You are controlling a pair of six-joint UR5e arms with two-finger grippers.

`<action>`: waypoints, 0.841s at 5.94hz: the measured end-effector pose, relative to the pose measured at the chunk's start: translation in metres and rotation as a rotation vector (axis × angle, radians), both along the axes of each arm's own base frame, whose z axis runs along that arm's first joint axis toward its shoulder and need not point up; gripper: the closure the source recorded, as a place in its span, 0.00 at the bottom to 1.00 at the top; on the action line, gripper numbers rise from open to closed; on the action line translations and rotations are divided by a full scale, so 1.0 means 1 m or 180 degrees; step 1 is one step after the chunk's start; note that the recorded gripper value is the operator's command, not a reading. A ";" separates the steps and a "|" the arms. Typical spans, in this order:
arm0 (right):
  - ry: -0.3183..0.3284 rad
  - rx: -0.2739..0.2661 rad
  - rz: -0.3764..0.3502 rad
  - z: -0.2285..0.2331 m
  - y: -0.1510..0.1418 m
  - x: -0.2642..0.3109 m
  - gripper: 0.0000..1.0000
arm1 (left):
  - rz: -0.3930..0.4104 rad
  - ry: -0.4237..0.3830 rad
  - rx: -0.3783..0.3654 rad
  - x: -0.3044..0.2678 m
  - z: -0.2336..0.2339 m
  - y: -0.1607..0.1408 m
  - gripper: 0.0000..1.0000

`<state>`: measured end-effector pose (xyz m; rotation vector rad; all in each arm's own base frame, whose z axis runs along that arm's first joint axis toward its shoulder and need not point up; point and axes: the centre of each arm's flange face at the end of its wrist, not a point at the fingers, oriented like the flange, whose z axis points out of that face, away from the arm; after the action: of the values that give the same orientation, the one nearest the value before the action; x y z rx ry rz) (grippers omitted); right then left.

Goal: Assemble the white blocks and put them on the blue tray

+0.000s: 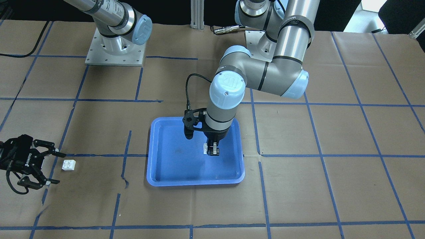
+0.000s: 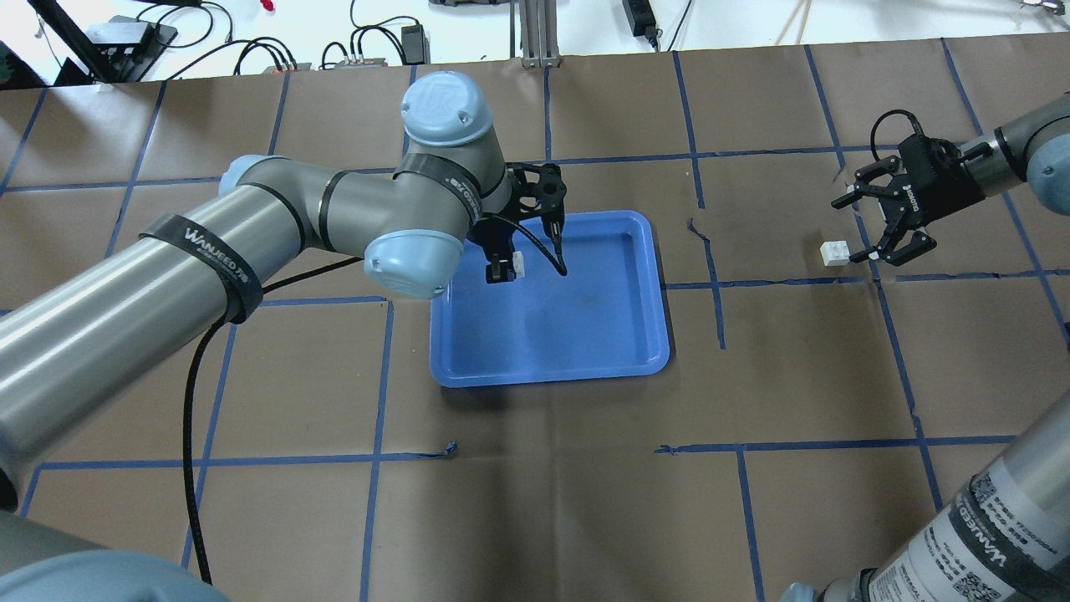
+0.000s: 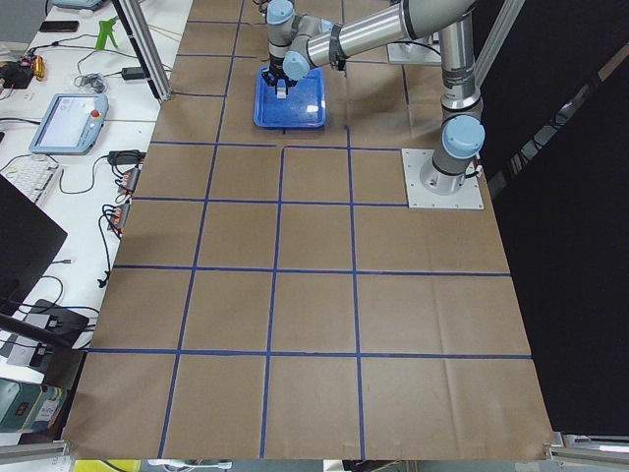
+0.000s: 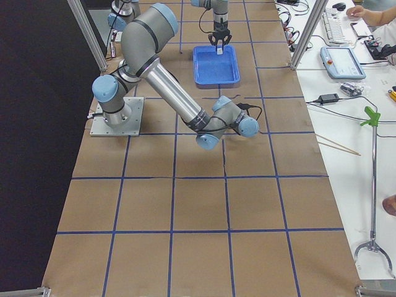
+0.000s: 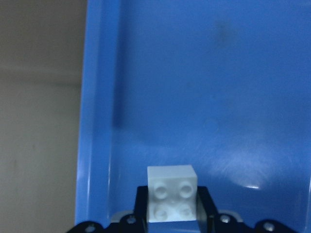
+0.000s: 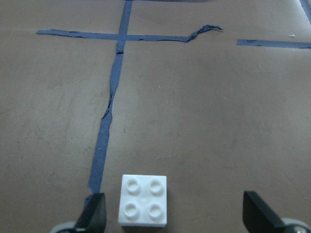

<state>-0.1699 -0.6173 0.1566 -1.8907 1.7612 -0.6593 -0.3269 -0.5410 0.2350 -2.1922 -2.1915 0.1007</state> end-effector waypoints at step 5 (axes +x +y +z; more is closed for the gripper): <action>-0.0048 0.0102 -0.0034 -0.015 0.017 0.002 0.54 | -0.0073 -0.0123 0.0208 -0.026 -0.046 0.016 0.74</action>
<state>-0.1684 -0.5998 0.1419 -1.8516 1.7634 -0.6437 -0.3531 -0.5248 0.1885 -2.2021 -2.1560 -0.0139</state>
